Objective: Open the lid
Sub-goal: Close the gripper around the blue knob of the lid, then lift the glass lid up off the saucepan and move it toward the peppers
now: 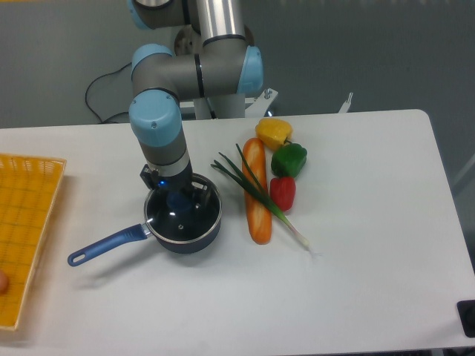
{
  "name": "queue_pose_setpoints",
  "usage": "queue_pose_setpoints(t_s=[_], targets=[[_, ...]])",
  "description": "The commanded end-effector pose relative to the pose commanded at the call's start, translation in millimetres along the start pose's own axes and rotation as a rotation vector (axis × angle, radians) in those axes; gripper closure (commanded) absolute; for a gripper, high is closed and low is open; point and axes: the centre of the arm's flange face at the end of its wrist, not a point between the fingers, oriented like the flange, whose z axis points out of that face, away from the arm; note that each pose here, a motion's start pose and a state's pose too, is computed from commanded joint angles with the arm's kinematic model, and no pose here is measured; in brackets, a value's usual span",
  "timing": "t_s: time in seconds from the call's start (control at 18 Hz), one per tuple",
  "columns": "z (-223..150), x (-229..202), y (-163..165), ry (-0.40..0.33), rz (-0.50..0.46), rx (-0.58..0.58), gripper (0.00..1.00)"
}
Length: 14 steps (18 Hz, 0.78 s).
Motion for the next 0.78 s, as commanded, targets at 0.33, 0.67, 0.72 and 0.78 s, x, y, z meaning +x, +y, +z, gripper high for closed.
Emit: queue_pose_setpoints(t_s=[0.33, 0.67, 0.72, 0.78], targets=[[-32, -26, -1, 0.012, -0.012, -0.024, 0.44], [-70, -58, -1, 0.015, 0.016, -0.016, 0.44], [-72, -64, 0, 0.015, 0.013, -0.01, 0.44], [-76, -70, 0, 0.009, 0.006, -0.003, 0.44]])
